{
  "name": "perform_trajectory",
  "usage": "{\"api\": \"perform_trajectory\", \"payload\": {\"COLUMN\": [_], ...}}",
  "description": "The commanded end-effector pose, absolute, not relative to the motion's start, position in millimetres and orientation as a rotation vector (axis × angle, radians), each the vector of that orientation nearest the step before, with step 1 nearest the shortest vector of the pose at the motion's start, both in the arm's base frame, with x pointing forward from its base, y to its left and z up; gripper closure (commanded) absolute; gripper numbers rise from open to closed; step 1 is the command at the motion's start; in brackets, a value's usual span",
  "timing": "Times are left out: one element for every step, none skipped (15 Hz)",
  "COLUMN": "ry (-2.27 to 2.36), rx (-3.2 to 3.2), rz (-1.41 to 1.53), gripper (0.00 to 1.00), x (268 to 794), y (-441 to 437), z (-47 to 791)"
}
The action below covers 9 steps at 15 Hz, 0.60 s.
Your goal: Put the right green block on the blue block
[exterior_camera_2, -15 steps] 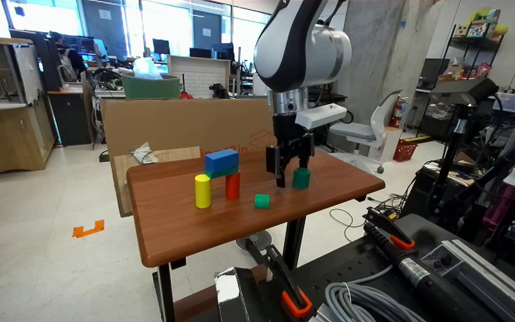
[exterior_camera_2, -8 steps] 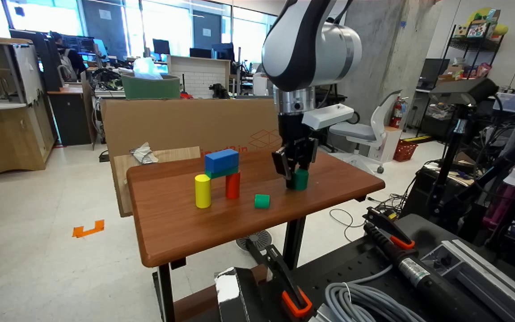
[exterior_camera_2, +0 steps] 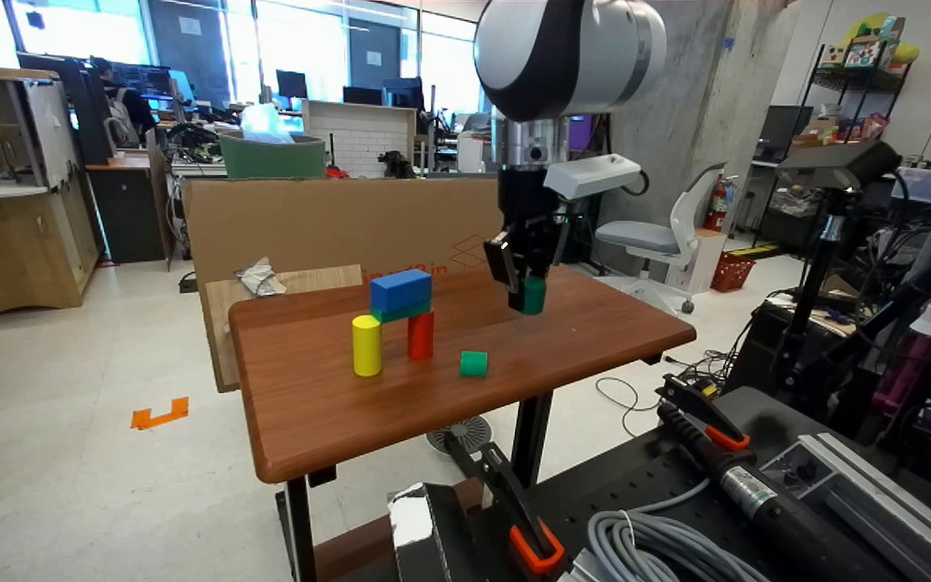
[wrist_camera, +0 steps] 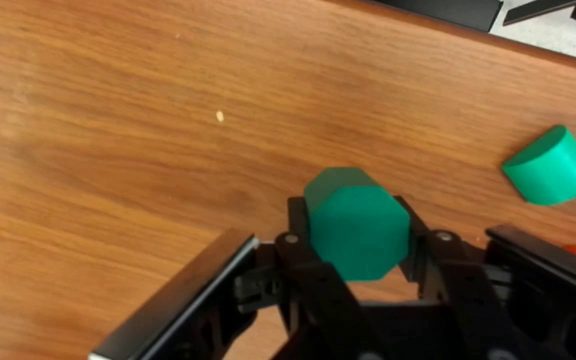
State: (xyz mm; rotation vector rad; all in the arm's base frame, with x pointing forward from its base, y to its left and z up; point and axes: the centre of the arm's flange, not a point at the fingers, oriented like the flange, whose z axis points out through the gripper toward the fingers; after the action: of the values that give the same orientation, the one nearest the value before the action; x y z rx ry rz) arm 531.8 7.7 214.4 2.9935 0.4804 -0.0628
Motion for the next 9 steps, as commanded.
{"api": "perform_trajectory", "payload": {"ry": [0.562, 0.586, 0.616, 0.635, 0.656, 0.67, 0.686, 0.705, 0.74], "rx": [2.984, 2.984, 2.984, 2.98, 2.975, 2.975, 2.976, 2.974, 2.983], "rz": [0.042, 0.071, 0.093, 0.121, 0.143, 0.162, 0.17, 0.17, 0.151], "gripper": [0.83, 0.83, 0.83, 0.83, 0.83, 0.83, 0.83, 0.83, 0.83], "x": [523.6, 523.4, 521.6, 519.2, 516.8, 514.8, 512.2, 510.0, 507.8], "y": [43.7, 53.6, 62.9, 70.9, 78.7, 85.0, 91.7, 97.5, 102.6], "z": [262.9, 274.6, 285.9, 296.6, 306.2, 314.3, 320.8, 324.2, 326.3]}}
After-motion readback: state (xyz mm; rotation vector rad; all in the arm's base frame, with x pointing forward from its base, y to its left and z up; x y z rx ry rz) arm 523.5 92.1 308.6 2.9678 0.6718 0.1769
